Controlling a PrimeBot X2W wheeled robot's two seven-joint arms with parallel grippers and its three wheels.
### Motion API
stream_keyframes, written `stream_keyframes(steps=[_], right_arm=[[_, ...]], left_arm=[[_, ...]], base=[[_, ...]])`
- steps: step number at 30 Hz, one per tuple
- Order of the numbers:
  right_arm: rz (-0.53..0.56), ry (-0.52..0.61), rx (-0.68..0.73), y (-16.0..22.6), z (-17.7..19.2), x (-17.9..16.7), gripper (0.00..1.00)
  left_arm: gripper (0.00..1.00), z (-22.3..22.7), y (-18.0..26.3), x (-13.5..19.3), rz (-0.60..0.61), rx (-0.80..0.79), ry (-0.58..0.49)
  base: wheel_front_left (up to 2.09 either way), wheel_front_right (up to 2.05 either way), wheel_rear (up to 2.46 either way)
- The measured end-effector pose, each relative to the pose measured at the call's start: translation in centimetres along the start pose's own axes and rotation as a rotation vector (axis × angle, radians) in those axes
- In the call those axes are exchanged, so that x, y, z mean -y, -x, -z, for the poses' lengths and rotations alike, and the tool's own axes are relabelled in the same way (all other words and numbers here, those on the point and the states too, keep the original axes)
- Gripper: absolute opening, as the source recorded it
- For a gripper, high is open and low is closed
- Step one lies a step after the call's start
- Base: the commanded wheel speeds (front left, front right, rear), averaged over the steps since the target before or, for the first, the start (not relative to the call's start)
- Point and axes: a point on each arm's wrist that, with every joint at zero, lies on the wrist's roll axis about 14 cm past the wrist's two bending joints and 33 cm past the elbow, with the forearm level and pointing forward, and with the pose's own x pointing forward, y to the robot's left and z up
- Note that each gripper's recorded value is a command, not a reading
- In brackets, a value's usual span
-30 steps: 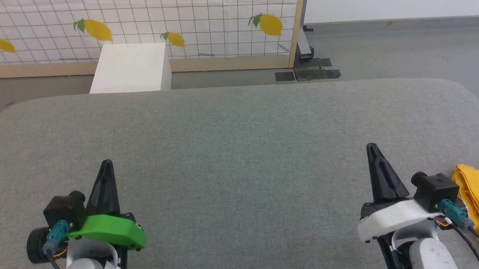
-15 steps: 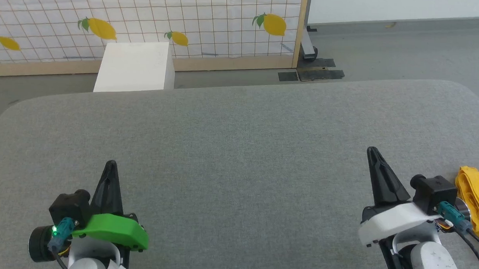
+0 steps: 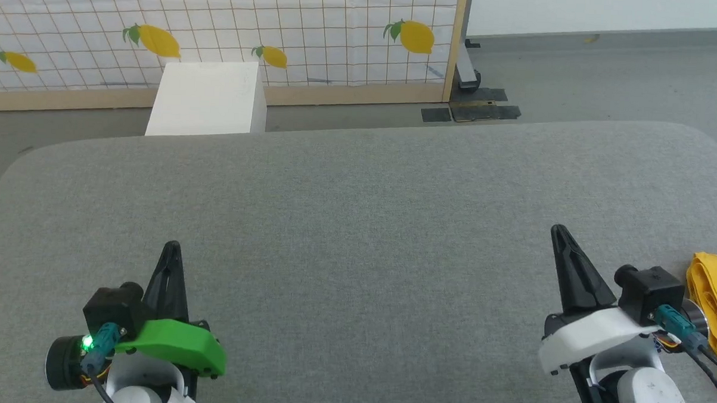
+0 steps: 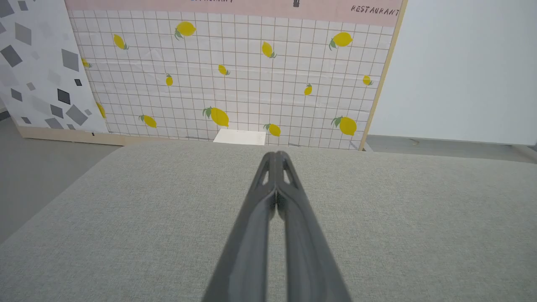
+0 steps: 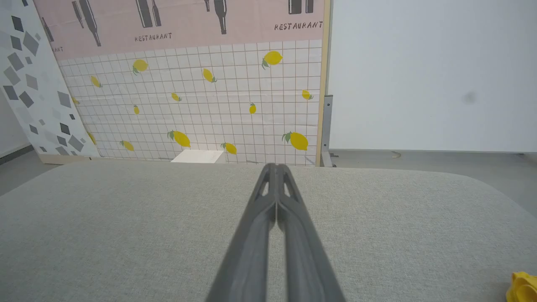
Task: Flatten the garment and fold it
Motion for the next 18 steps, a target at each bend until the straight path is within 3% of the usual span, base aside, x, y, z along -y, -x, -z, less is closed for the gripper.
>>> stream_keyframes(steps=[18], right_arm=[[-0.011,0.029,-0.023,0.11,0.24,-0.33,0.0]], left_arm=[[0.0,0.35,0.26,-0.12,-0.001,-0.03,-0.041]], base=[[0.0,0.0,0.0]])
